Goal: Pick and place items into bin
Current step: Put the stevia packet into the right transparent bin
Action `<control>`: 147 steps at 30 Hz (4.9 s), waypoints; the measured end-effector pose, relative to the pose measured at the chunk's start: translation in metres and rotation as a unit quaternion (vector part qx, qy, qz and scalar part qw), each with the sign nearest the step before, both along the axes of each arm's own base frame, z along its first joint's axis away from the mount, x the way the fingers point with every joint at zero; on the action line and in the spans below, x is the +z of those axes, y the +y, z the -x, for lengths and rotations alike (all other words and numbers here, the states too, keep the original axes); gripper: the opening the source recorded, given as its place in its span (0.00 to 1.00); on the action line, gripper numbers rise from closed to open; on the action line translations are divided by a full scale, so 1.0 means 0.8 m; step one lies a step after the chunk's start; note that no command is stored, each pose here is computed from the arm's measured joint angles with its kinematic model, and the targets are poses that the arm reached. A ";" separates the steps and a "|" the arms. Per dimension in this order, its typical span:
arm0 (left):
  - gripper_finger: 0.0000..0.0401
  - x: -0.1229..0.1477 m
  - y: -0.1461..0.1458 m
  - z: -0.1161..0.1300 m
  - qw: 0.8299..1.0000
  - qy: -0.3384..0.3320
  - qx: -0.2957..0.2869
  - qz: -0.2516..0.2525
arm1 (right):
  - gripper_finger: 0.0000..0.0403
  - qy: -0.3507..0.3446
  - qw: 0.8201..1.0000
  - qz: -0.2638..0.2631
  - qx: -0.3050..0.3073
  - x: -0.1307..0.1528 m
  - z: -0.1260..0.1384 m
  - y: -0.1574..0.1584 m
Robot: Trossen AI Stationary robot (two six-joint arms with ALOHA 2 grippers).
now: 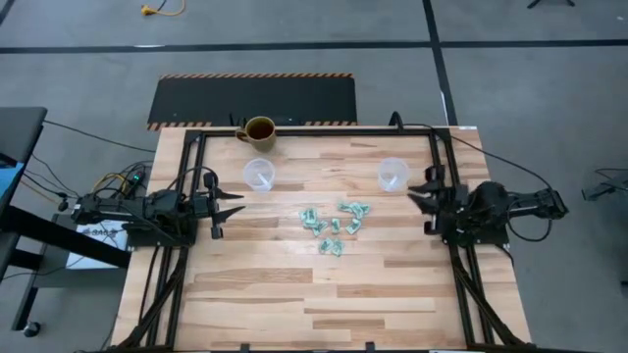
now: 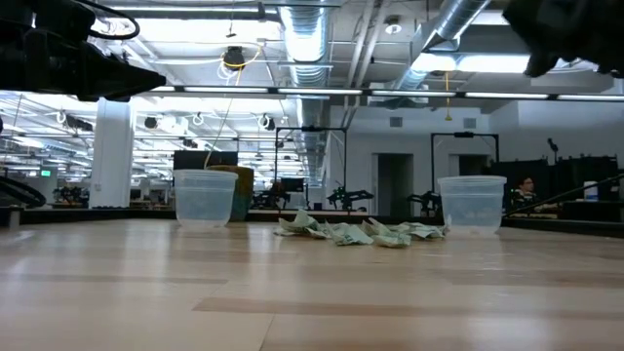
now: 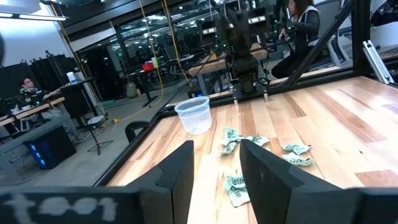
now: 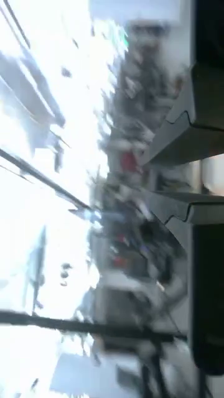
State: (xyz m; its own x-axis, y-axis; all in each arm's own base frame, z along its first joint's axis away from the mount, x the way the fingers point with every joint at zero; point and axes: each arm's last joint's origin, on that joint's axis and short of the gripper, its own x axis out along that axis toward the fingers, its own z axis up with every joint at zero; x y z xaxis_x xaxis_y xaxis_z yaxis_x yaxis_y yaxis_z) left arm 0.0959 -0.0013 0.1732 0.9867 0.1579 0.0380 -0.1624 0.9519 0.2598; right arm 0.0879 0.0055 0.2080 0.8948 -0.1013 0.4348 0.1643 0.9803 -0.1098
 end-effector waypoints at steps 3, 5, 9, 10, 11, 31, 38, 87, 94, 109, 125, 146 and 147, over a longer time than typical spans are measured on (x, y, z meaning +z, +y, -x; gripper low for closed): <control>0.30 0.000 0.000 0.000 1.000 0.000 0.000 0.003 | 0.17 -0.057 0.998 0.009 -0.033 0.013 0.008 -0.002; 0.30 0.000 0.000 0.000 1.000 0.000 0.000 0.002 | 0.17 -0.083 0.996 0.020 -0.040 0.018 0.012 -0.003; 0.30 0.000 0.000 0.000 1.000 0.000 0.000 -0.002 | 0.17 -0.114 0.991 0.064 -0.002 0.029 0.015 0.001; 0.30 0.000 0.000 0.000 1.000 0.000 0.000 0.000 | 0.17 -0.100 0.992 0.073 0.006 0.032 0.011 0.002; 0.30 0.000 0.000 0.000 1.000 0.000 0.000 0.002 | 0.17 -0.079 0.994 0.076 0.009 0.035 0.006 0.003; 0.30 0.000 0.000 0.000 1.000 0.000 0.000 0.001 | 0.17 0.448 0.891 0.051 -0.046 -0.012 -0.103 0.021; 0.30 0.000 0.000 0.000 1.000 0.000 0.000 0.000 | 0.17 0.528 0.843 0.086 -0.050 -0.040 -0.108 0.021; 0.30 0.000 0.000 0.000 1.000 0.000 0.000 0.000 | 0.28 0.720 0.654 0.220 -0.076 -0.110 -0.179 0.016; 0.30 0.000 0.000 0.000 1.000 0.000 0.000 0.000 | 0.41 0.714 0.647 0.248 -0.101 -0.108 -0.183 0.017; 0.30 0.000 0.000 0.000 1.000 0.000 0.000 0.000 | 0.42 0.705 0.647 0.276 -0.093 -0.107 -0.190 0.007; 0.30 0.000 0.000 0.000 1.000 0.000 0.000 0.003 | 0.28 0.710 0.644 0.277 -0.067 -0.108 -0.191 -0.002; 0.30 0.000 0.000 0.000 1.000 0.000 0.000 -0.002 | 0.01 0.710 0.644 0.277 -0.066 -0.108 -0.191 -0.002; 0.30 0.000 0.000 0.000 1.000 0.000 0.000 -0.001 | 0.01 0.710 0.644 0.277 -0.066 -0.108 -0.191 -0.001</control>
State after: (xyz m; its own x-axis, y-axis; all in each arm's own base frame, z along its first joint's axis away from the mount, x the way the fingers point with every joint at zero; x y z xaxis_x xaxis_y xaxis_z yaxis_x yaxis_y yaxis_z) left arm 0.0959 -0.0013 0.1731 0.9867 0.1581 0.0379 -0.1625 0.9516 0.2610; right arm 0.2406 0.0044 0.1218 0.4299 -0.3984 -0.8102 -0.4087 0.7143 -0.5681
